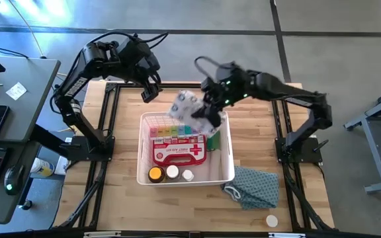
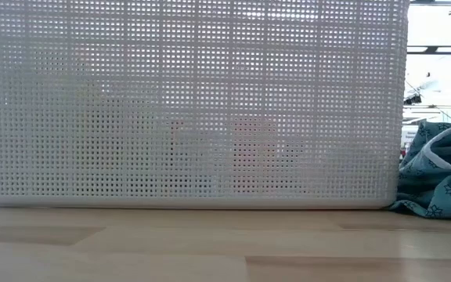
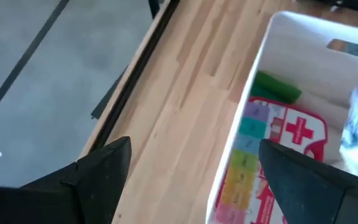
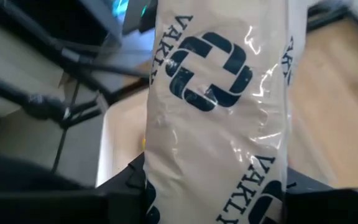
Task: Pick & place medical supplies in basket/bin
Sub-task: Put the white mailer bag into the white container
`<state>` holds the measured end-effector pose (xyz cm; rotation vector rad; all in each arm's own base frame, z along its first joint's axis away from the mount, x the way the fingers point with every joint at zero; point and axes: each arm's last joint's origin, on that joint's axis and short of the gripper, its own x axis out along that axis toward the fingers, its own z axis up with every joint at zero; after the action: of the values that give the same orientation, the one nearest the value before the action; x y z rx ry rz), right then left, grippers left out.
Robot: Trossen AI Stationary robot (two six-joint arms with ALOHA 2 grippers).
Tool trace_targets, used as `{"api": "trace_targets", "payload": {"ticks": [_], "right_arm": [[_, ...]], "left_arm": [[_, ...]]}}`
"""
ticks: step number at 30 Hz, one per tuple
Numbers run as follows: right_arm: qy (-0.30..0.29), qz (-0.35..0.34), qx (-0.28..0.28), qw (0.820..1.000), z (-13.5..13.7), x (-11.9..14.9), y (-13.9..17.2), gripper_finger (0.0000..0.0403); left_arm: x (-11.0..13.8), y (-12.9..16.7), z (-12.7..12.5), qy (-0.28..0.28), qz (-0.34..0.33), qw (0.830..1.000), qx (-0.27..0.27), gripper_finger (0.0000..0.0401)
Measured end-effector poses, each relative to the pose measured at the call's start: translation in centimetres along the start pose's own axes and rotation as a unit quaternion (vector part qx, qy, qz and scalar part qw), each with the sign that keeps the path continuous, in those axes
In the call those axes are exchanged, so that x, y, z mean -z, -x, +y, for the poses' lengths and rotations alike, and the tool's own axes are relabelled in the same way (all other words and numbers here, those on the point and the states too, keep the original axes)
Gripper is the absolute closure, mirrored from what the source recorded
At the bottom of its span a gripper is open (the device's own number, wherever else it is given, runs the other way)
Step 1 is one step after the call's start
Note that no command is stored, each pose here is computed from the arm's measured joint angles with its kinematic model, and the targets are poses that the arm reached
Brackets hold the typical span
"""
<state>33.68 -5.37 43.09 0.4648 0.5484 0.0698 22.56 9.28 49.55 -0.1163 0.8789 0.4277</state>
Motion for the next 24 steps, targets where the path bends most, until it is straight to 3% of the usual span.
{"api": "trace_targets", "payload": {"ticks": [5,13,24], "right_arm": [[-0.008,0.033,-0.006,0.999,-0.4,0.7,-3.5,0.0253],[-0.013,0.023,-0.038,0.999,-2.1,0.7,-9.0,0.0253],[-0.026,0.108,-0.129,0.985,-3.6,3.8,-16.4,0.0251]], "left_arm": [[0.4,1.1,0.1,-0.015,-0.012,1.000,-0.010,0.0016],[1.5,3.6,0.3,-0.033,-0.044,0.998,-0.012,0.0016],[2.4,5.6,0.1,-0.028,-0.077,0.995,0.058,0.0016]]}}
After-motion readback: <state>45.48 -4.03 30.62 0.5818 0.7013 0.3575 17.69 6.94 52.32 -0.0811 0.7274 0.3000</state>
